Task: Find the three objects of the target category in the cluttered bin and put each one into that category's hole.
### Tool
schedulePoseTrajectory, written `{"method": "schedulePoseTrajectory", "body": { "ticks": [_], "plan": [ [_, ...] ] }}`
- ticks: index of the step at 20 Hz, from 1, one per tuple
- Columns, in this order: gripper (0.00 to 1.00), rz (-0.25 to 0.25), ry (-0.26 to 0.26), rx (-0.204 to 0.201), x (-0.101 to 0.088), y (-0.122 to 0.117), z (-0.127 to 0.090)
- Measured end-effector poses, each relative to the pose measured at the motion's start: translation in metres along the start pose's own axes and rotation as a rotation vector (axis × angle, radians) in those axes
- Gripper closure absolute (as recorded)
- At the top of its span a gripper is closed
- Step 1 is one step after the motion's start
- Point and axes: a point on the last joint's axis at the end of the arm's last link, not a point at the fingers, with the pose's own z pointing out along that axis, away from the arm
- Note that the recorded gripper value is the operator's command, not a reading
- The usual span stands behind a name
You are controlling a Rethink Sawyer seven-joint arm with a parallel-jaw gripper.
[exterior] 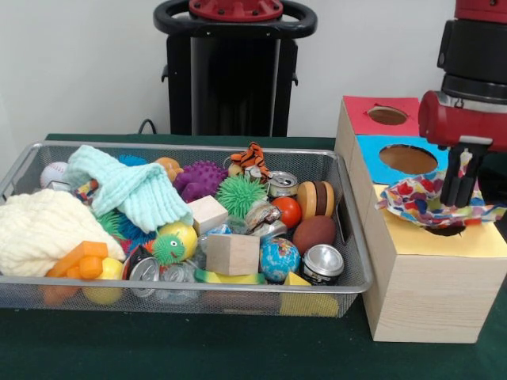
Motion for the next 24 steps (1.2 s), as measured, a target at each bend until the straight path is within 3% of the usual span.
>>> {"method": "schedulePoseTrajectory", "body": {
  "ticks": [16, 24],
  "plan": [
    [1.0, -0.005, 0.052, 0.013, 0.019, -0.002, 0.033],
    [1.0, 0.035, 0.084, 0.0, 0.022, -0.011, 0.052]
  ]
}}
